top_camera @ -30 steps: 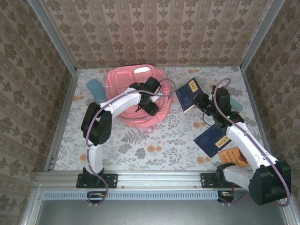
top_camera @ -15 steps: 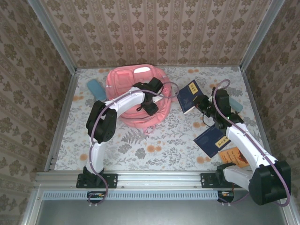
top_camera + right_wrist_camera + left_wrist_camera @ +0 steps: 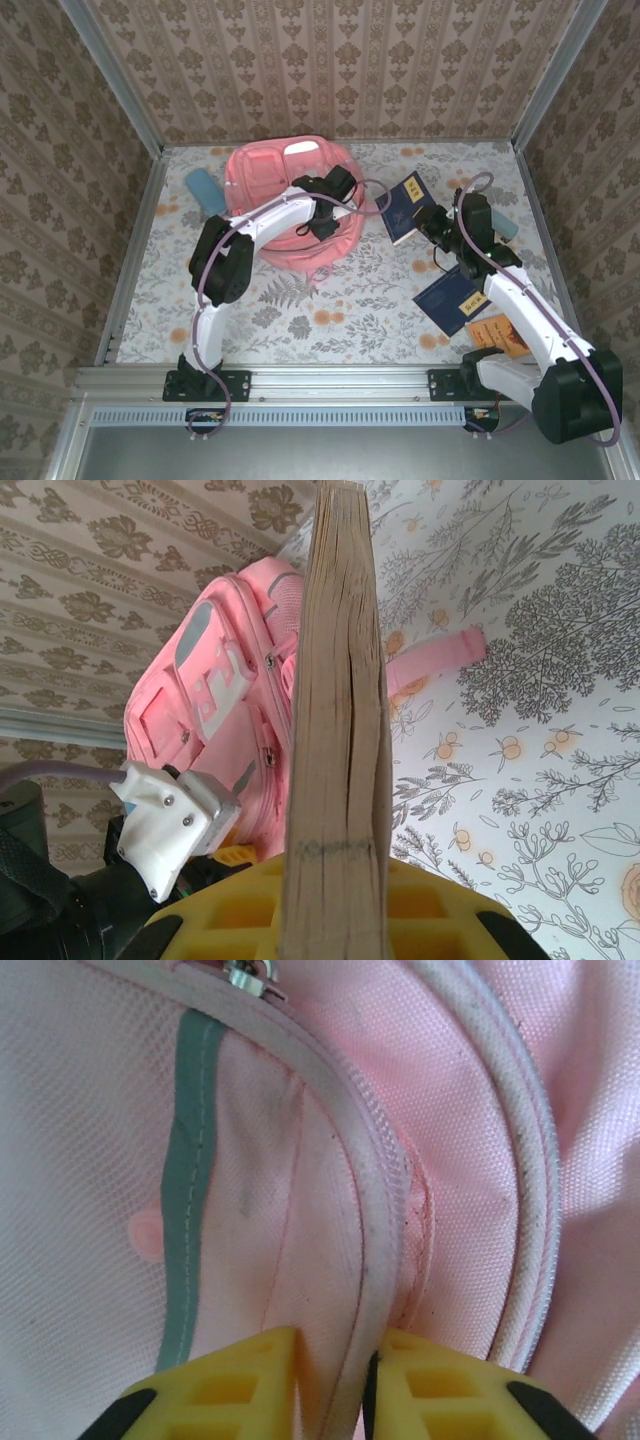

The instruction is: Pack the student bag

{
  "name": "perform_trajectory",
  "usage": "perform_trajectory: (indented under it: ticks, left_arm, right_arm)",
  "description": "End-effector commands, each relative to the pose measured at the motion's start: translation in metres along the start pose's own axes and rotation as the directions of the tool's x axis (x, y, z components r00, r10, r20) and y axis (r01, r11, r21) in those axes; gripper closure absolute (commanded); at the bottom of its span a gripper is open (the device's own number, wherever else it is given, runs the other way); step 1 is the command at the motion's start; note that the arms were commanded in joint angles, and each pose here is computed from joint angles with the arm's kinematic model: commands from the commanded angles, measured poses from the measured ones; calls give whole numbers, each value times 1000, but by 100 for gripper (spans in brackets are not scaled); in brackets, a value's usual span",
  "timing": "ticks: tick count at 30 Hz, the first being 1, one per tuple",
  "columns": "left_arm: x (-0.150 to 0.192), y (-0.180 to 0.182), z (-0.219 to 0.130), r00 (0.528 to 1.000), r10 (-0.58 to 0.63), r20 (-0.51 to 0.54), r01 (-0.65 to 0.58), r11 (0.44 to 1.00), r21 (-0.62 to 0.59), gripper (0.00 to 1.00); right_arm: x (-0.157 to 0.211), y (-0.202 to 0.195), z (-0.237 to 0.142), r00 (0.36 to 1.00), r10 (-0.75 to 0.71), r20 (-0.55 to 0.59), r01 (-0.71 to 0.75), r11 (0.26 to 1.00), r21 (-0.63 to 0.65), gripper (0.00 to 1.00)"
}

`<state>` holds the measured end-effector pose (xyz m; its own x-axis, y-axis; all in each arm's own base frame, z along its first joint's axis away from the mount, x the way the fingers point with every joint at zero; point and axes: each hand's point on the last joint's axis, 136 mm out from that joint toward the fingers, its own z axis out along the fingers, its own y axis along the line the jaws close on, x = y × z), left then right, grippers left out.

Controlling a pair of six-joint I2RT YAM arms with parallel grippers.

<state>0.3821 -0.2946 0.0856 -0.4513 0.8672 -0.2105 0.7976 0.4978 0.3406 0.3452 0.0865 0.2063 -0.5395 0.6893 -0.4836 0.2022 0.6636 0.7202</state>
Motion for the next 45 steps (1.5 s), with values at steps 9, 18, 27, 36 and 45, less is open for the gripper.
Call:
perform_trajectory:
  ticks: [9,18,27,36,45]
  left_arm:
    - [-65,82,-154,865,-80,495,250,925,-286,89]
    - [-88,104,-213,717,-99,690,401,869,-292,93]
    - [-90,97,-220,689,-120,715,413,875,-251,95]
    - [-80,101,-246,629,-182,756,474,860,-187,96]
    - [-80,102,-254,613,-201,764,485,859,-163,96]
  right_arm:
    - [-12,7,-32,995,-44,84,45,999,-14,91]
    - [24,48,-25,997,-19,-77,-1,969,-246,90]
    - [66,93,24,977,26,-212,-99,934,-344,90]
    - [79,140,94,975,67,-212,-148,907,-394,92]
    - [68,148,169,979,161,-126,-197,904,-379,91]
